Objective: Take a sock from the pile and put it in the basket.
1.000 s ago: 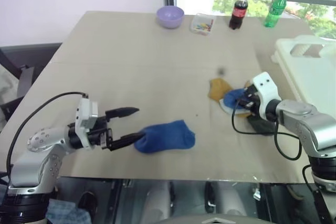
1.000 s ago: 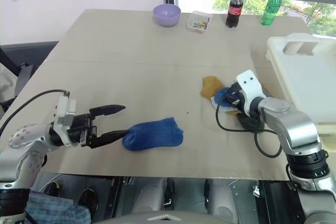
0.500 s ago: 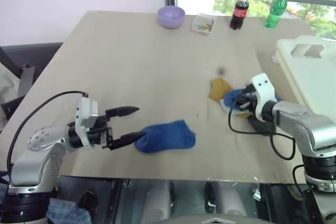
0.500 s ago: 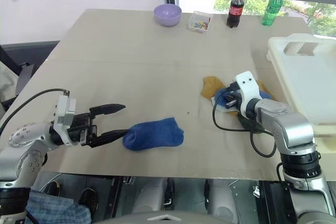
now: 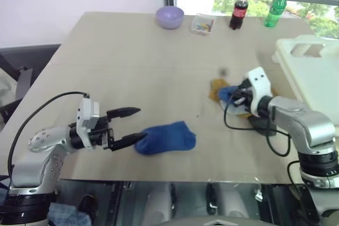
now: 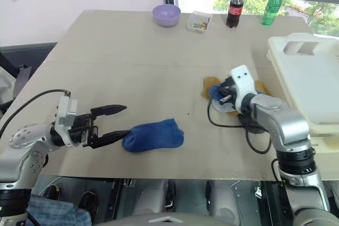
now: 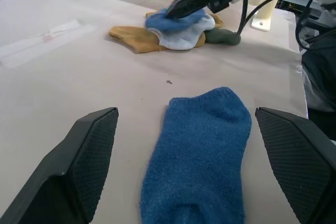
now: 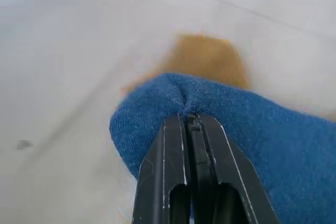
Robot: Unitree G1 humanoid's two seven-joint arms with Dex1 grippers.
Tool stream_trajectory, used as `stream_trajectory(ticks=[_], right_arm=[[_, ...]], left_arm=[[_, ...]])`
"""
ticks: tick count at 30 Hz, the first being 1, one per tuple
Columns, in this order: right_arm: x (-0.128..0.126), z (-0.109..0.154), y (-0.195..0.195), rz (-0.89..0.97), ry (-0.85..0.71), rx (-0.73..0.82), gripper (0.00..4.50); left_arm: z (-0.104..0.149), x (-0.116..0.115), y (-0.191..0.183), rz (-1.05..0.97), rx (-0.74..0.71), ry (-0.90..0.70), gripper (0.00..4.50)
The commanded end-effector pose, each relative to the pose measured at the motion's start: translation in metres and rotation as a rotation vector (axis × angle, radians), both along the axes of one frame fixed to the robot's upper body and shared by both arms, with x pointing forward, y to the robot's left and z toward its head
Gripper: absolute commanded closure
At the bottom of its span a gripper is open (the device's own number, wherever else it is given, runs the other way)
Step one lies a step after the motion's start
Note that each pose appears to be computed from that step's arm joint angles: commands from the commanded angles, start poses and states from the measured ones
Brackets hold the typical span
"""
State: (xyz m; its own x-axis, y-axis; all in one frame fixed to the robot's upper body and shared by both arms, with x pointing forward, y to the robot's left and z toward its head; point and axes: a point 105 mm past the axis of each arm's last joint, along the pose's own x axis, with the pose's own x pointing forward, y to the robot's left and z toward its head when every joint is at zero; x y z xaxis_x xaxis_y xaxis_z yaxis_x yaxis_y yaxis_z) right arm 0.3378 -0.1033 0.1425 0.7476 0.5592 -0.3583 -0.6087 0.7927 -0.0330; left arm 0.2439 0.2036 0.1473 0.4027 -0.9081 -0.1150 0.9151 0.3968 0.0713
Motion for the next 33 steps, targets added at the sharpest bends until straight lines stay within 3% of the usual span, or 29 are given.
stream_trajectory(ticks=[1,5,13,15,19,25,30,33], right_arm=[[0.002,0.014,0.026,0.074,-0.077,0.018,4.37],[0.01,0.018,0.078,0.158,-0.093,0.085,4.37],[-0.001,0.018,0.173,0.302,-0.026,0.234,4.37],[-0.001,0.022,0.181,0.298,-0.03,0.282,3.5],[0.005,0.034,0.176,0.258,-0.103,0.312,1.76],[0.022,0.034,0.123,0.14,-0.127,0.267,1.76],[0.037,0.0,0.086,-0.005,0.018,0.268,1.76],[0.036,-0.013,0.087,-0.046,0.156,0.375,1.76]], left_arm=[[0.005,0.0,0.0,-0.004,0.003,-0.034,0.0],[0.007,0.002,0.0,-0.004,0.005,-0.041,0.0],[0.007,0.003,0.0,0.005,0.003,-0.05,0.0],[0.007,0.002,0.0,0.01,0.001,-0.052,0.0],[0.005,-0.001,0.0,0.02,-0.003,-0.05,0.0],[0.009,0.016,0.011,0.107,-0.014,-0.067,0.0],[0.003,0.022,0.011,0.103,0.009,-0.052,0.0],[0.002,0.022,0.01,0.097,0.011,-0.049,0.0]])
